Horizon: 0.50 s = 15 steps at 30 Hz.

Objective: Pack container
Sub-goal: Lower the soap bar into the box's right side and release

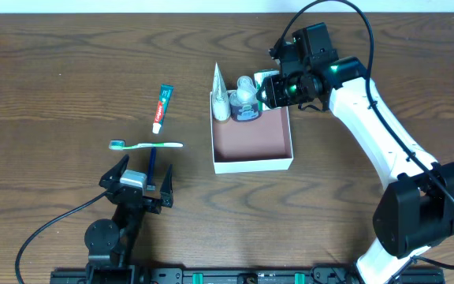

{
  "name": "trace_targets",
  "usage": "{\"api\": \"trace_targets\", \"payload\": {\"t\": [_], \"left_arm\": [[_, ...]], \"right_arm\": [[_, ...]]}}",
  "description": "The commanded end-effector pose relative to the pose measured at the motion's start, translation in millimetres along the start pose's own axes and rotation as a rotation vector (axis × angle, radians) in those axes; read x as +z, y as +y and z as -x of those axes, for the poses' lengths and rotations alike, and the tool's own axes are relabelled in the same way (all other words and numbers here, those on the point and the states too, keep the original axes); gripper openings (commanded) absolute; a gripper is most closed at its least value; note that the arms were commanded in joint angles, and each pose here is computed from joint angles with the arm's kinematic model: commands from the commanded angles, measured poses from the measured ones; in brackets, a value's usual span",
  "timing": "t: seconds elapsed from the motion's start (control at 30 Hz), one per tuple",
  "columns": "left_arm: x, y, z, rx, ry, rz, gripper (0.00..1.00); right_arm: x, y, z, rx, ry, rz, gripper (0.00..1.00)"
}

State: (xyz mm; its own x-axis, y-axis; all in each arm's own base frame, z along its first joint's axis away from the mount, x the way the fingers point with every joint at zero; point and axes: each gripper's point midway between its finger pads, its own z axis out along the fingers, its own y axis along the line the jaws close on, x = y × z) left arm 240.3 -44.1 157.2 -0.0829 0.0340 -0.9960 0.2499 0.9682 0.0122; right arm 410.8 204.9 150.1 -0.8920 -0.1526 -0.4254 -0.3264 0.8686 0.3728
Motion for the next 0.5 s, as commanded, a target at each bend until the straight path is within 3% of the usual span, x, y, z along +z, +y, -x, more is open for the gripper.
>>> {"api": "trace_targets", "payload": {"t": [0.0, 0.47], "left_arm": [[1, -2, -17, -0.025, 0.05, -0.014, 0.98], [1, -2, -17, -0.025, 0.05, -0.014, 0.98]], "right_arm": [[-4, 5, 7, 0.012, -0.025, -0.006, 0.43], [12, -13, -14, 0.049, 0.044, -0.067, 0.43]]}}
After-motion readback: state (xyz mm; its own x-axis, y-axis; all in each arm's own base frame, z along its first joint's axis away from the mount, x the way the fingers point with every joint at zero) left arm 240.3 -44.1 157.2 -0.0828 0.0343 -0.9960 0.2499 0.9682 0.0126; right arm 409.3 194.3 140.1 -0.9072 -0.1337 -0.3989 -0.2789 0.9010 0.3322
